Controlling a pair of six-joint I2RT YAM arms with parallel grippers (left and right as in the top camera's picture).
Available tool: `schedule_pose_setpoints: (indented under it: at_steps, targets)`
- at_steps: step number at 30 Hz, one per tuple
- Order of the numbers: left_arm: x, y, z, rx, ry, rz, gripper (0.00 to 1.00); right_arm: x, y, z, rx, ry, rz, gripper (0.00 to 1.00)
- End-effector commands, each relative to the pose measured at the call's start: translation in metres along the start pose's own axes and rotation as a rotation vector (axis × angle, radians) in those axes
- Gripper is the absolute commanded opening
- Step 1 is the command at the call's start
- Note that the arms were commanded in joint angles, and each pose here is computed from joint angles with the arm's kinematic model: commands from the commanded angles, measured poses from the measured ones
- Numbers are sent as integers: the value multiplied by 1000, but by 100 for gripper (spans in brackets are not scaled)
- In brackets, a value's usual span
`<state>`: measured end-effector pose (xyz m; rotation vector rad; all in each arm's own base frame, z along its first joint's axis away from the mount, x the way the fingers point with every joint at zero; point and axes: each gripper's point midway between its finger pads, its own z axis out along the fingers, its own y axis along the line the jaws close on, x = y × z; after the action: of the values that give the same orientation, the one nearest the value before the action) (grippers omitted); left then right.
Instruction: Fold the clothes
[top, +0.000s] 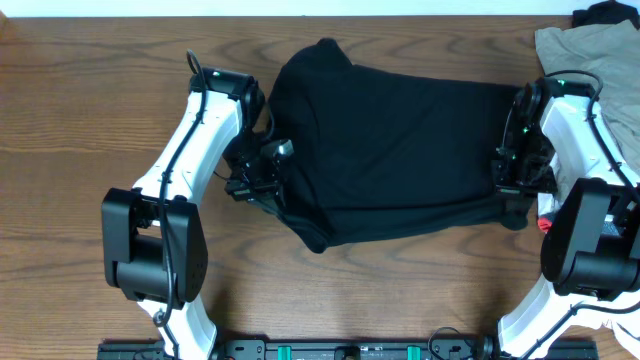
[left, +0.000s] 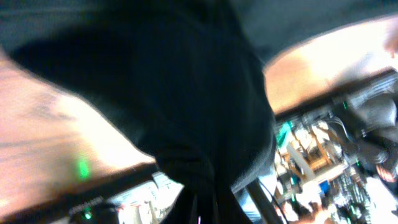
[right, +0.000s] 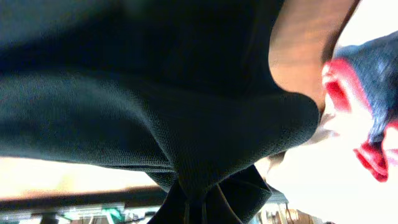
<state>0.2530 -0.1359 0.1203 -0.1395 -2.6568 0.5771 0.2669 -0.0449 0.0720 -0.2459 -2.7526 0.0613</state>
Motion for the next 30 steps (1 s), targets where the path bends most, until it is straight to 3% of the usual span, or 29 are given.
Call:
schedule_pose_setpoints:
  at_steps: [1, 9, 13, 17, 20, 30]
  targets:
    - [-13, 27, -14, -120, -108, -104, 6, -14, -4, -1, 8, -59, 8, 1]
    - [-93, 47, -50, -68, -472, -230, 6, -65, -4, -10, -10, -271, 59, 1]
    - [-121, 39, -65, -45, -596, -192, 6, -80, -11, -13, -24, -330, 119, 2]
    - [-129, 27, -65, -43, -626, -147, 6, -83, -14, -14, -28, -343, 139, 7]
    - [-128, 20, -60, -59, -617, -127, 6, -85, -14, -15, -29, -353, 139, 29]
    - [-122, 22, -46, -118, -586, -128, 6, -108, -24, -25, 22, -458, 160, 31]
